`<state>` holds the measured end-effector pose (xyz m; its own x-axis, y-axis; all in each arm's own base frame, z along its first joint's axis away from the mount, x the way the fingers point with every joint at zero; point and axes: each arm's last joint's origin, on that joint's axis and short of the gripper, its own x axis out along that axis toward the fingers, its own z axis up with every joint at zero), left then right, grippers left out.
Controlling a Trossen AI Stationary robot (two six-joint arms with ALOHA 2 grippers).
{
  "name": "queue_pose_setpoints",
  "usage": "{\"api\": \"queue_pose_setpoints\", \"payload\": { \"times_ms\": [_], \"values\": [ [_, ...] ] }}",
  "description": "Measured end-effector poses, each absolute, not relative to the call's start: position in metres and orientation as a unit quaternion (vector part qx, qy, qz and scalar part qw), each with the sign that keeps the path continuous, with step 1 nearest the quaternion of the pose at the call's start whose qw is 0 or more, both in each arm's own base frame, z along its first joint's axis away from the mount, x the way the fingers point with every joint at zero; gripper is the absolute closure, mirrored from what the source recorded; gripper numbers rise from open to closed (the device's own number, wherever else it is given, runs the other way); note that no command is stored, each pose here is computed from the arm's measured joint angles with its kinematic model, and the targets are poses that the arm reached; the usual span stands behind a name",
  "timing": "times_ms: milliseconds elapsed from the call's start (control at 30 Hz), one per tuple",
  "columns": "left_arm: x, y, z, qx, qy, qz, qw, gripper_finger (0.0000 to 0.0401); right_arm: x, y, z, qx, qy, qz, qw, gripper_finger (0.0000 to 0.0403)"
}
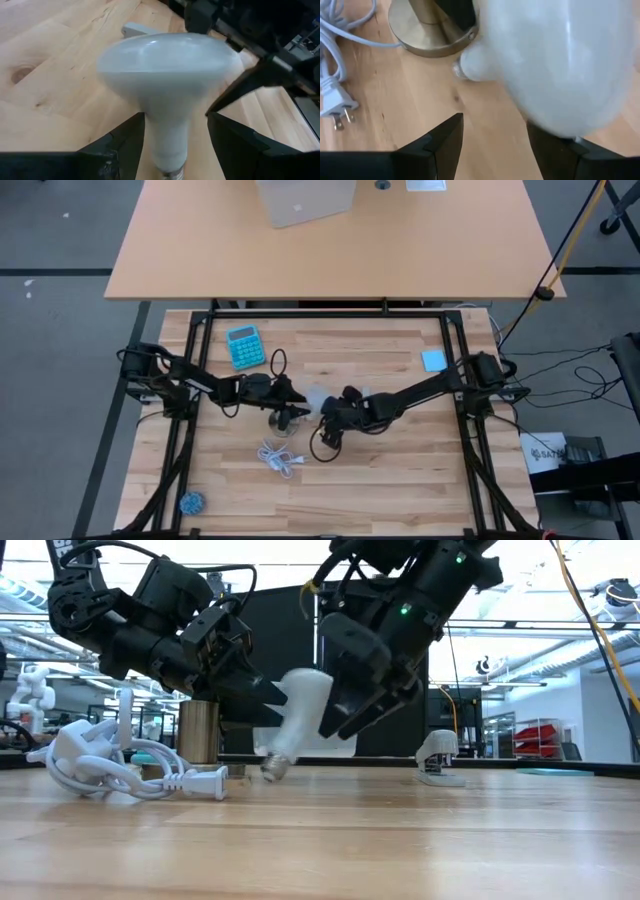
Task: Screw lightbulb
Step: Remove the light bulb from the lamp, then return to Home Position
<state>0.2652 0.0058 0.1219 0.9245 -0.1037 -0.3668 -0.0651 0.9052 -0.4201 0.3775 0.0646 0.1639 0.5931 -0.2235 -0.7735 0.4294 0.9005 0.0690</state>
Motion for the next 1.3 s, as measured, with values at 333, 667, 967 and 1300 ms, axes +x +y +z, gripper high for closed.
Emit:
{"api": "queue_pose_setpoints", "payload": {
  "times_ms": [333, 667, 967, 1300],
  "values": [
    [0.265, 0.006, 0.122, -0.218, 0.192, -0.011, 0.957, 0.0181, 0.358, 0.064, 0.188, 0.105, 0.440, -0.186, 0.872, 0.0190],
    [0.262, 0.005, 0.150, -0.186, 0.131, -0.029, 0.973, 0.0188, 0.341, 0.079, 0.223, -0.048, 0.363, -0.260, 0.894, 0.0200],
    [0.220, 0.005, 0.214, -0.076, 0.049, -0.030, 0.995, 0.0346, 0.292, 0.098, 0.255, -0.152, 0.257, -0.349, 0.888, 0.0352],
    [0.147, 0.007, 0.238, 0.006, -0.028, 0.045, 0.999, 0.0399, 0.217, 0.104, 0.224, -0.134, 0.203, -0.270, 0.932, 0.0402]
  ]
}}
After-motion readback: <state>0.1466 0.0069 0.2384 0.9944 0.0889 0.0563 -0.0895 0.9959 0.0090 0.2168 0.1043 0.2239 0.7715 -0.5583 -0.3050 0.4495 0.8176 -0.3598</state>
